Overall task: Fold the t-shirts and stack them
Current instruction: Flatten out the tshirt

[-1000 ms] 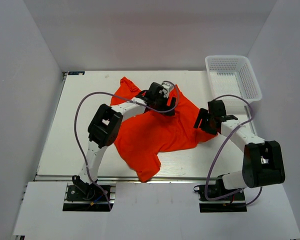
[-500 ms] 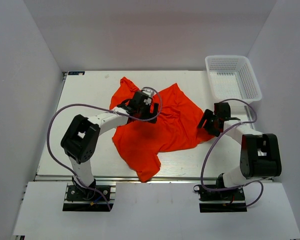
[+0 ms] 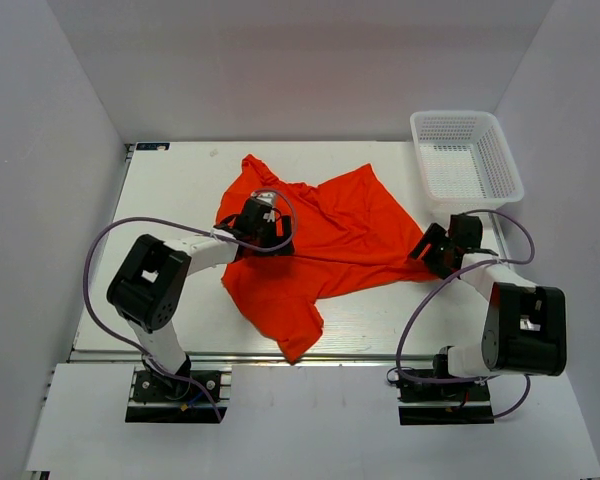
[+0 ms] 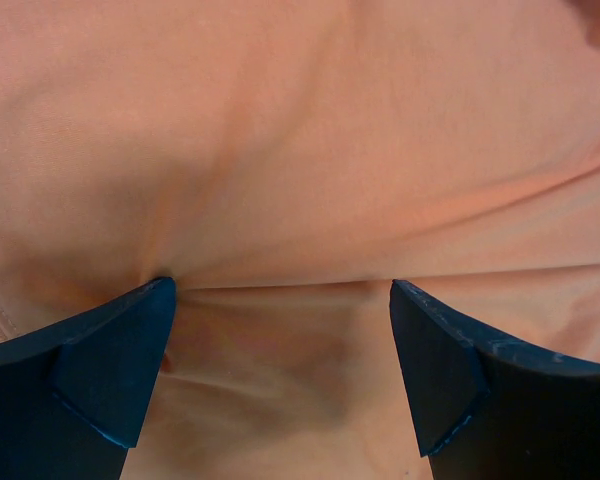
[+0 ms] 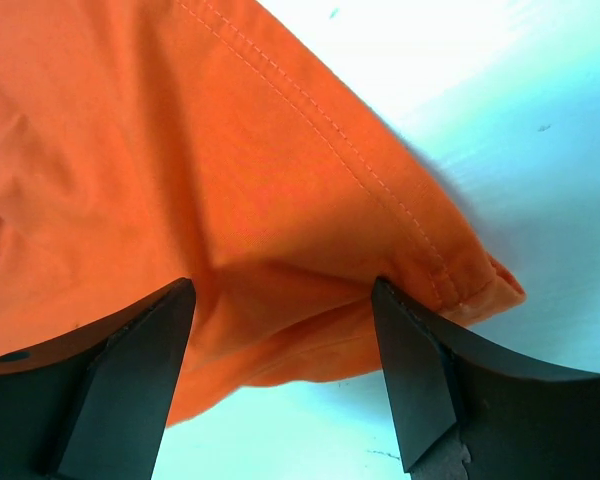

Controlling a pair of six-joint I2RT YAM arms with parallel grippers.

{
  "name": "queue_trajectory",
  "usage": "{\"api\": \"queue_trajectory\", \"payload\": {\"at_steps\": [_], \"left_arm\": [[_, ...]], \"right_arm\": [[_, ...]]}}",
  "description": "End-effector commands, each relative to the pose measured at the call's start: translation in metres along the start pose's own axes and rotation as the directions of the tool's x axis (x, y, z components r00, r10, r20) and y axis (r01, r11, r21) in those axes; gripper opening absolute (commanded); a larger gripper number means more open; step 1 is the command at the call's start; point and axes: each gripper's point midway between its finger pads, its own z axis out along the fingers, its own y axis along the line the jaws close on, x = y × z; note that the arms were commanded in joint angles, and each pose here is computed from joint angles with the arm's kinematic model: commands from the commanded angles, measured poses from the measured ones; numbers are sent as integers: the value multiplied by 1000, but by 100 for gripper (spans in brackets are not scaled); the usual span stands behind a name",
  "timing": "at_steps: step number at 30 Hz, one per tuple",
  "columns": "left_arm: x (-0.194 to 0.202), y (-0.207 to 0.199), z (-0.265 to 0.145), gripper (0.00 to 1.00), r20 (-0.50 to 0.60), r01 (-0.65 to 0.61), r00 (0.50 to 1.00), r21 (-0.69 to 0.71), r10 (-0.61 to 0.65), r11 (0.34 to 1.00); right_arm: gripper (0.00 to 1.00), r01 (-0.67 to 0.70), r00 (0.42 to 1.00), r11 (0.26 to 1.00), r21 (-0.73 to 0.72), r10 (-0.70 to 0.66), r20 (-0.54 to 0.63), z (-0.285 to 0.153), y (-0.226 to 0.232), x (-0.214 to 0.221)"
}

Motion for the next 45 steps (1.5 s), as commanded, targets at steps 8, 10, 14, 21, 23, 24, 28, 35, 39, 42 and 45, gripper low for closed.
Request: {"api": "queue_trajectory", "payload": {"at_steps": [8, 10, 14, 21, 23, 24, 28, 35, 39, 42, 45], "left_arm": [[27, 10, -3, 100, -166, -71, 983, 38, 77, 997], [1, -6, -12, 100, -97, -91, 990, 90, 100, 992], [-46, -21, -39, 100, 11, -112, 994, 91, 111, 990], [-120, 5, -45, 100, 138, -25, 990, -106, 40, 994], [-132, 17, -33, 100, 136, 1, 991, -114, 14, 993], [-148, 16, -30, 100, 159, 12, 987, -105, 5, 994], [-166, 53, 4, 100, 147, 67, 988, -167, -42, 984], [-177, 95, 53, 100, 120, 105, 989, -188, -83, 977], [-168, 113, 74, 100, 81, 91, 994, -190, -77, 978], [-163, 131, 89, 100, 51, 99, 995, -205, -91, 974], [-158, 151, 101, 100, 25, 110, 994, -230, -108, 967]], "right_arm": [[83, 245, 969, 885, -396, -210, 129, -62, 73, -2], [83, 326, 941, 844, -426, -243, 237, -85, 93, -21], [83, 453, 877, 766, -457, -292, 381, -120, 138, -55], [86, 565, 822, 697, -440, -435, 368, -80, 207, -65], [87, 579, 814, 699, -419, -464, 349, -54, 233, -82], [87, 579, 814, 714, -392, -484, 321, -42, 232, -82], [87, 623, 781, 709, -330, -549, 297, -5, 265, -113], [86, 631, 775, 725, -275, -592, 220, 81, 278, -131], [86, 643, 765, 732, -226, -626, 150, 127, 260, -123], [86, 641, 767, 734, -222, -624, 150, 143, 257, -127], [86, 611, 791, 768, -189, -591, 155, 161, 249, -138]]}}
